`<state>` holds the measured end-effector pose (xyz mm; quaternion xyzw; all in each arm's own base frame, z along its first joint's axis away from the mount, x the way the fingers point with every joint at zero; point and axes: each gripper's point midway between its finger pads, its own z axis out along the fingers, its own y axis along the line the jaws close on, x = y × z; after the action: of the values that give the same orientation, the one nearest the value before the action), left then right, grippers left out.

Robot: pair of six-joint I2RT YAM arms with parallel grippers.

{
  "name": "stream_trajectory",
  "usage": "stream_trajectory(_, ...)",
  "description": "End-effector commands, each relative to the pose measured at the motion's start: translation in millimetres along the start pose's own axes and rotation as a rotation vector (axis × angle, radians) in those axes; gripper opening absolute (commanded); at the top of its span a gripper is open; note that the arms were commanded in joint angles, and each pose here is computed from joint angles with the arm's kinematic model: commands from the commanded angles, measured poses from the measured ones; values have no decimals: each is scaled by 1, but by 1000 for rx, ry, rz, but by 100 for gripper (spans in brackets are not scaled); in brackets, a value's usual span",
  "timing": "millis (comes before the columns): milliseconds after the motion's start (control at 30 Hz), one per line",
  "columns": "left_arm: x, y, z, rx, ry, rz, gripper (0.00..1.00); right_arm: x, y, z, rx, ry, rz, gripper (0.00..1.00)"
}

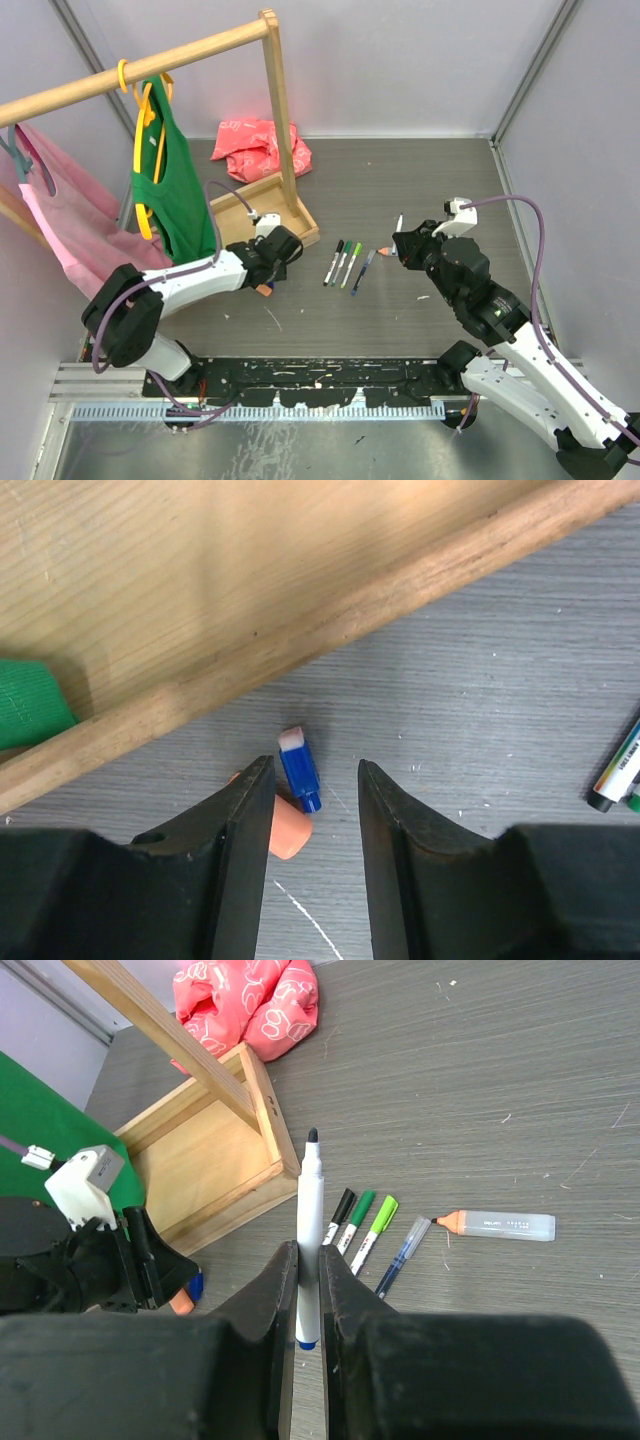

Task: Insert the pens into the pen caps
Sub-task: Pick up the pen cap from the center of the board.

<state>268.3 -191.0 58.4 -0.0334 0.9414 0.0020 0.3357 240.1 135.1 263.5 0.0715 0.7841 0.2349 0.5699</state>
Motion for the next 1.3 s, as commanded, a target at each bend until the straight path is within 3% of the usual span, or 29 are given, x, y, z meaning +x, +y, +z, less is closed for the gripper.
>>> stream_trajectory(0,-19,-6,3,5,-20,-21,39,-16,7,-3,-25,-56,34,0)
stream_trajectory(1267,13,6,20,-50,88,-26,36,-8,12,2,-34,-20,86,0)
